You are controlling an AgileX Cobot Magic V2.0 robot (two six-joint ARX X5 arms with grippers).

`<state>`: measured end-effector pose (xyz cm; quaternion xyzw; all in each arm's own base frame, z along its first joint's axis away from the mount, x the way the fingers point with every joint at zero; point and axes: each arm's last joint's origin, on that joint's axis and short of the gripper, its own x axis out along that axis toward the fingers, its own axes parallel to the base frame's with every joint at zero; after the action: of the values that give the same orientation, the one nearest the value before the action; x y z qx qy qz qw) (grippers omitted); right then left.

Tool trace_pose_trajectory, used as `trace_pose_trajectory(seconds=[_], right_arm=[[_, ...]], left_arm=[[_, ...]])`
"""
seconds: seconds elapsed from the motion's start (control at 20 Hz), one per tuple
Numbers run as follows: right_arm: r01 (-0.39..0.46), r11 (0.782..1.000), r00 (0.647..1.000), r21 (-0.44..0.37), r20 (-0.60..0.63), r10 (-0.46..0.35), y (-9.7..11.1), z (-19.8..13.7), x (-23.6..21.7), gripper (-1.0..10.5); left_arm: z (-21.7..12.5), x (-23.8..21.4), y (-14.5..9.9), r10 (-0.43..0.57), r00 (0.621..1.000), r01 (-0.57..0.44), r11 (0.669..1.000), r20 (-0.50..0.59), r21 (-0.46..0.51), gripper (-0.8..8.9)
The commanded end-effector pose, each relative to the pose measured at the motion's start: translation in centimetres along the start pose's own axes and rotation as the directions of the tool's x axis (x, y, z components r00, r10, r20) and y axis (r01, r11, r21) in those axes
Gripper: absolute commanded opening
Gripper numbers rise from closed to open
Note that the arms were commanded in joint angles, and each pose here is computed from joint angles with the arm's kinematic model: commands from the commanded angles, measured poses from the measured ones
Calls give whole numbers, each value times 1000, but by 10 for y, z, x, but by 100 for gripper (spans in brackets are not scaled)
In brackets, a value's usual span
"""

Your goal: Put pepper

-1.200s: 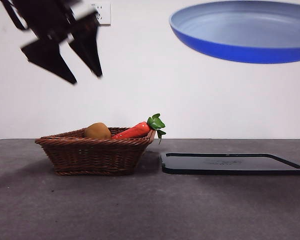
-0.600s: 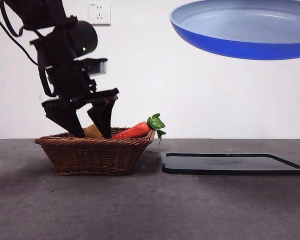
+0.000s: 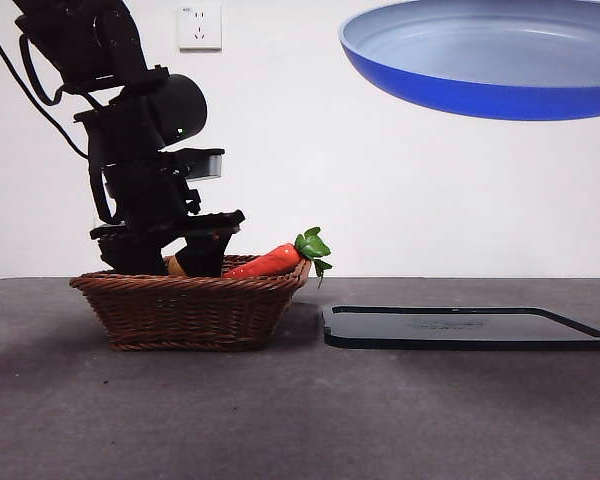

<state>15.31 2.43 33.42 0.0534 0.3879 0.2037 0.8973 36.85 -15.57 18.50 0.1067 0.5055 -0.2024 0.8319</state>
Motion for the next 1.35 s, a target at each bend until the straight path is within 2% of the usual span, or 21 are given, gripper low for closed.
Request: trace_pose_trajectory(seconds=[0.05,0.15,0.4,0.65,0.85,1.05,1.2,1.35], right_arm=[[-6,1000,1000,2,27,6,2,5,-3,6],[-6,1000,1000,1,28,6,2,5,-3,6],[-5,1000,1000,-5,27,5,2,5,-3,6],[-5,1000,1000,-5,28,5,2,5,-3,6],[-5,1000,1000,-4,26,5,1,5,-3,6],[-5,1000,1000,19,3,5,-1,7,3,6],[-3,998,999,63,-48,6,-6,11,17,6],[1,993,993,115,-120,13,-16,17,44,6]], left_arm=[[3,7,-6,-4,1000,4,1000,-5,22,268],[3,7,-8,-5,1000,5,1000,-8,25,251],[2,7,-10,13,1000,-13,1000,-21,27,138],[2,4,-10,18,1000,-18,1000,-22,24,134],[12,-21,-11,14,1000,-14,1000,23,7,124],[20,-64,-14,7,995,-8,1000,96,11,124],[18,-104,-19,-91,984,88,996,151,29,124],[12,-144,-28,-204,955,195,979,214,63,124]])
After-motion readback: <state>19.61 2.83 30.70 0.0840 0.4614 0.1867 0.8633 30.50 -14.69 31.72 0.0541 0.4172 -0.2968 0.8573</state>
